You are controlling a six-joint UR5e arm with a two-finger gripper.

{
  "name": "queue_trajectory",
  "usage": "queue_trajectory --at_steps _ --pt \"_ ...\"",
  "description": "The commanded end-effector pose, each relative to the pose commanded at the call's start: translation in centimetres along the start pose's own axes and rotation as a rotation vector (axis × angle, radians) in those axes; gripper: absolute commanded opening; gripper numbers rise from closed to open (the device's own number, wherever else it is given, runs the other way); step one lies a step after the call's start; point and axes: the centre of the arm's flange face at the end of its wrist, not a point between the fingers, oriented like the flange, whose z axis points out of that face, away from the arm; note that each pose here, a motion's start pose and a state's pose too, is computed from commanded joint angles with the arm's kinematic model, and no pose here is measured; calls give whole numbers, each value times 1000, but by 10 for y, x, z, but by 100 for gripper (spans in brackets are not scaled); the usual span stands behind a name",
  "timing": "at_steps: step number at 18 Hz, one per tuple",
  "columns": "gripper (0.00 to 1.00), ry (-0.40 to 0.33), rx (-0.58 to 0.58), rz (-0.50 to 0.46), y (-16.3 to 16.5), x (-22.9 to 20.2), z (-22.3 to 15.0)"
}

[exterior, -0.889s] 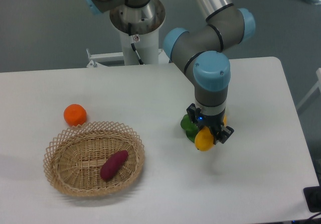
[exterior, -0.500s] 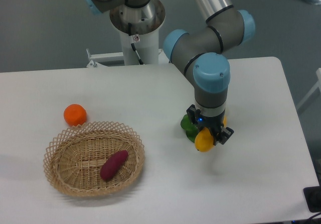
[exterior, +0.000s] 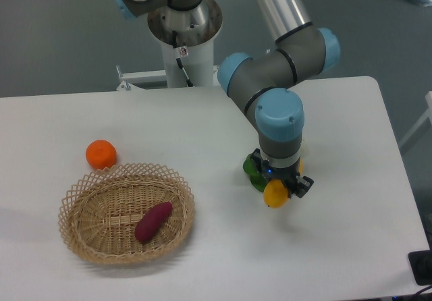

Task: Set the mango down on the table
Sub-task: 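Move the gripper holding the yellow mango down toward the table surface, then lower the yellow mango onto the table and open the gripper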

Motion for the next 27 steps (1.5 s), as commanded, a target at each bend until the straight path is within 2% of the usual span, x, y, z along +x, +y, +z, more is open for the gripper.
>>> queue_trajectory --at_steps 4,7,10,18,24,27 --pt "27 -45 31 -126 -25 8 20" --pt "27 -41 32 -131 -34 18 20" --pt "26 -40 37 -174 -40 23 20" --pt "28 -24 40 -162 -47 28 27" --pt "40 -22 43 -180 -52 26 30" --pt "55 -24 46 -180 -55 26 30"
